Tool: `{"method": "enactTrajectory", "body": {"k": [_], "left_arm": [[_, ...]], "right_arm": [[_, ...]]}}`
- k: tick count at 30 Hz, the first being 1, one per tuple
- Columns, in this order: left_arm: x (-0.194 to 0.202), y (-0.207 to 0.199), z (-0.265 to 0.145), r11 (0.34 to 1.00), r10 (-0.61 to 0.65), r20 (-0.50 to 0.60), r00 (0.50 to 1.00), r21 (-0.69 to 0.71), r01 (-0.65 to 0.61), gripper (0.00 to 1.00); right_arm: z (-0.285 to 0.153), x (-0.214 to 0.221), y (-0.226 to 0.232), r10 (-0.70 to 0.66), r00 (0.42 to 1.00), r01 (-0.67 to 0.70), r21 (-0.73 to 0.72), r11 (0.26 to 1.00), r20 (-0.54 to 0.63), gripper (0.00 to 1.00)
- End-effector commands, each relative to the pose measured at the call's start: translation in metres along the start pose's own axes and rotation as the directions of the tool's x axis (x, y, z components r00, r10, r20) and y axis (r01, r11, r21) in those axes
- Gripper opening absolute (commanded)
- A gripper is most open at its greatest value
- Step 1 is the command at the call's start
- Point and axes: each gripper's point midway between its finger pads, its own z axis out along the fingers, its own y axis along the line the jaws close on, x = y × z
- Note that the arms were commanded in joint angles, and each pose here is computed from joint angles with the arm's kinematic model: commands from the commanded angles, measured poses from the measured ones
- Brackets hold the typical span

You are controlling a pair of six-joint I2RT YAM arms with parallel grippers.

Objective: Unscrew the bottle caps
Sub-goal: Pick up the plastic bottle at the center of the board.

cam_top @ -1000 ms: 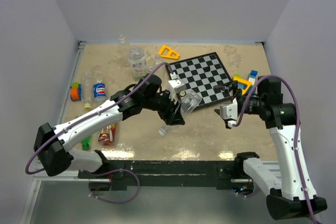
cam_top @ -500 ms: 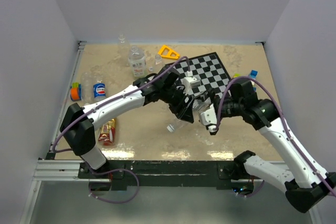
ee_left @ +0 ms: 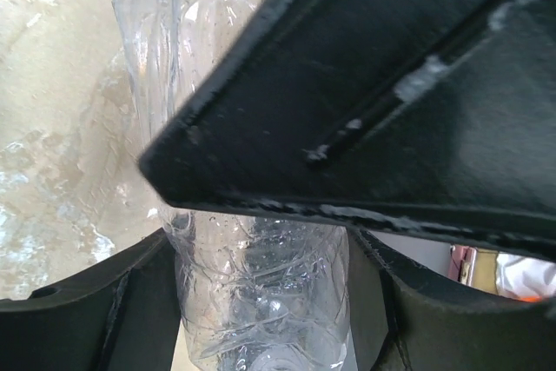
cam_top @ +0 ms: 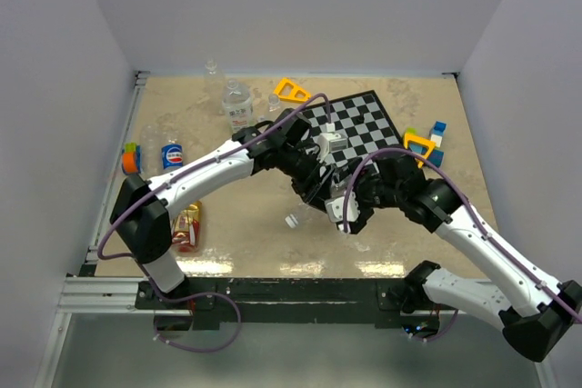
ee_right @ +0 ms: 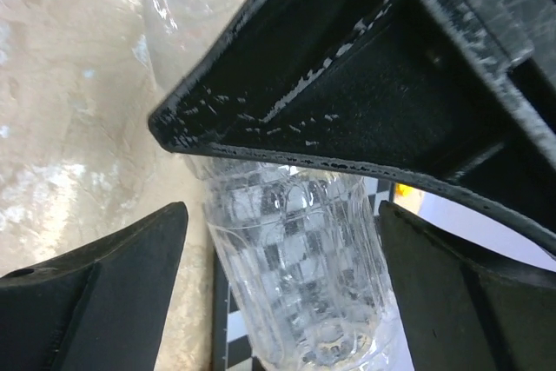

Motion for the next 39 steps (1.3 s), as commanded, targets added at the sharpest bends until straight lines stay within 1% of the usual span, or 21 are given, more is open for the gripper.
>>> {"method": "enactTrajectory", "body": {"k": [1, 3, 6, 8, 10, 12, 13, 14, 18, 19, 22, 26, 28, 30, 32, 34, 36, 39], "left_arm": [[-0.017, -0.043, -0.002, 0.978, 0.123, 0.033, 0.992, 0.165, -0.127, 0.04], [-0.018, -0.046, -0.002, 0.975, 0.125, 0.034, 0.992, 0.18, -0.129, 0.05], [-0.017, -0.048, -0.003, 0.974, 0.12, 0.033, 0.992, 0.189, -0.125, 0.07], [-0.016, -0.046, -0.005, 0.979, 0.111, 0.036, 0.993, 0.168, -0.116, 0.16], [-0.014, -0.044, -0.008, 0.985, 0.101, 0.048, 0.994, 0.136, -0.107, 0.32], [-0.014, -0.042, -0.013, 0.989, 0.095, 0.08, 0.992, 0.105, -0.104, 0.46], [-0.013, -0.039, -0.016, 0.992, 0.089, 0.095, 0.991, 0.085, -0.098, 0.52], [-0.014, -0.039, -0.02, 0.993, 0.09, 0.114, 0.989, 0.068, -0.098, 0.57], [-0.016, -0.033, -0.032, 0.997, 0.08, 0.183, 0.98, -0.002, -0.081, 0.66], [-0.017, -0.032, -0.036, 0.997, 0.082, 0.2, 0.976, -0.029, -0.078, 0.71], [-0.021, -0.024, -0.055, 0.988, 0.104, 0.262, 0.959, -0.137, -0.07, 0.75], [-0.019, -0.012, -0.081, 0.954, 0.162, 0.317, 0.935, -0.293, -0.066, 0.79], [-0.018, -0.005, -0.096, 0.922, 0.205, 0.341, 0.917, -0.382, -0.064, 0.81], [-0.015, 0.001, -0.113, 0.886, 0.233, 0.369, 0.9, -0.463, -0.039, 0.89], [-0.011, 0.003, -0.131, 0.852, 0.261, 0.407, 0.875, -0.523, -0.011, 1.0], [-0.008, 0.003, -0.149, 0.822, 0.286, 0.455, 0.843, -0.569, 0.028, 1.0], [-0.005, -0.003, -0.167, 0.807, 0.313, 0.509, 0.802, -0.588, 0.058, 1.0], [0.008, -0.011, -0.172, 0.831, 0.312, 0.582, 0.751, -0.551, 0.082, 1.0]], "right_arm": [[0.009, 0.015, -0.018, -0.051, 0.995, 0.058, 0.092, 0.994, -0.083, 0.87], [0.01, 0.016, -0.017, -0.07, 0.993, 0.079, 0.098, 0.992, -0.093, 0.78], [0.01, 0.016, -0.014, -0.103, 0.99, 0.111, 0.083, 0.99, -0.098, 0.61], [0.01, 0.014, -0.009, -0.125, 0.989, 0.13, 0.065, 0.989, -0.085, 0.54], [0.009, 0.008, -0.004, -0.15, 0.987, 0.153, 0.044, 0.987, -0.057, 0.44], [0.009, 0.003, 0.001, -0.151, 0.988, 0.151, 0.035, 0.988, -0.021, 0.26], [0.009, 0.001, 0.003, -0.152, 0.988, 0.153, 0.034, 0.988, -0.012, 0.2], [0.011, 0.001, 0.006, -0.149, 0.989, 0.149, 0.028, 0.988, -0.002, 0.18], [0.017, -0.002, 0.018, -0.129, 0.991, 0.129, 0.006, 0.992, 0.039, 0.15], [0.018, -0.003, 0.02, -0.124, 0.991, 0.124, 0.003, 0.992, 0.048, 0.15], [0.018, -0.005, 0.024, -0.097, 0.993, 0.097, 0.003, 0.995, 0.065, 0.15], [0.018, -0.015, 0.029, -0.037, 0.992, 0.038, 0.0, 0.999, 0.122, 0.14], [0.018, -0.021, 0.031, -0.004, 0.987, 0.005, -0.001, 1.0, 0.158, 0.14], [0.018, -0.024, 0.03, 0.027, 0.982, -0.028, 0.006, 1.0, 0.189, 0.14], [0.018, -0.023, 0.03, 0.053, 0.978, -0.056, 0.009, 0.998, 0.201, 0.13], [0.018, -0.021, 0.027, 0.072, 0.976, -0.078, 0.021, 0.997, 0.207, 0.13], [0.017, -0.016, 0.023, 0.114, 0.97, -0.123, 0.032, 0.992, 0.213, 0.14], [0.016, -0.006, 0.014, 0.183, 0.955, -0.2, 0.051, 0.979, 0.233, 0.13]]}}
